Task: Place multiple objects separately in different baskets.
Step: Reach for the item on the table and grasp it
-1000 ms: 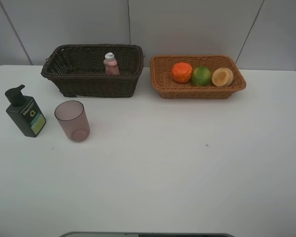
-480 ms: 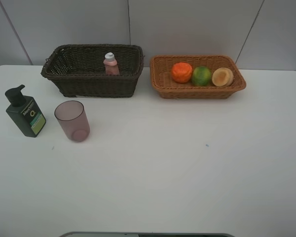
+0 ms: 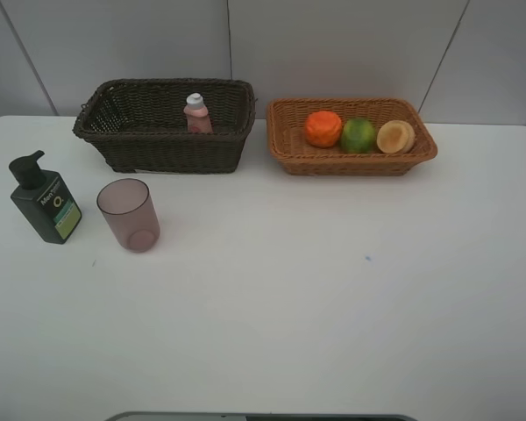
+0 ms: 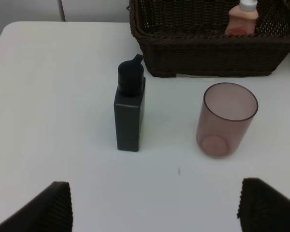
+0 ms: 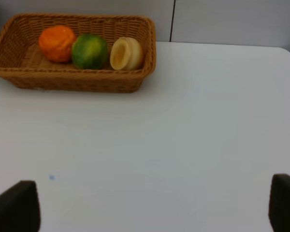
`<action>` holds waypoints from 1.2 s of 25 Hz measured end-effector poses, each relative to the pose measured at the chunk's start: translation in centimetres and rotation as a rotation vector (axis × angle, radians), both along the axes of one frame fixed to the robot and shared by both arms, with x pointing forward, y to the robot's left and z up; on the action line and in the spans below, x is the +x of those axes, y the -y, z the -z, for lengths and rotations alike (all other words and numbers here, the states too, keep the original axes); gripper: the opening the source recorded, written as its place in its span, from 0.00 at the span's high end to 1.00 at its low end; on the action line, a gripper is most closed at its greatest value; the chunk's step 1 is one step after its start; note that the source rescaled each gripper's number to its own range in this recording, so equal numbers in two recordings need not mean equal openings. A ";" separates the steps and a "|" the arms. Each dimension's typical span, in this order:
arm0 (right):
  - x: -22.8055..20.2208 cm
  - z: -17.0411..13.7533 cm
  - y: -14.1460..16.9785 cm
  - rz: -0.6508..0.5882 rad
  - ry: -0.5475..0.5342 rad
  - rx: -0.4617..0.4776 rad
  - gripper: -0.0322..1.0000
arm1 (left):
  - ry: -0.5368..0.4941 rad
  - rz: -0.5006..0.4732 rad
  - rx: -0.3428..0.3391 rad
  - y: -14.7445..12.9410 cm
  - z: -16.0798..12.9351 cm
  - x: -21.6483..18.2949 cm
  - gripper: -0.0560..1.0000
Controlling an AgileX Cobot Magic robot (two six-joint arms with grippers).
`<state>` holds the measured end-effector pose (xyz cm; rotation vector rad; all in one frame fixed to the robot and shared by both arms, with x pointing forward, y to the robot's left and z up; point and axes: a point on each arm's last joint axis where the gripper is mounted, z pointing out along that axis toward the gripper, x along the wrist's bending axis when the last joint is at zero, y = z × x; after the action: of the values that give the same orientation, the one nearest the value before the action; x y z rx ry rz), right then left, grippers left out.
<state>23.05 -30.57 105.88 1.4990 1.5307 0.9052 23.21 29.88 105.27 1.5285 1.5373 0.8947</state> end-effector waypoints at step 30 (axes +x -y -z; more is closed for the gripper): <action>0.0 0.0 0.0 0.000 0.000 0.000 0.00 | -0.584 -0.010 -0.057 0.5 -3.3 15.9 0.11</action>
<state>23.05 -30.57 105.88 1.4990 1.5307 0.9052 39.07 29.35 108.55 1.8397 1.9512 0.4132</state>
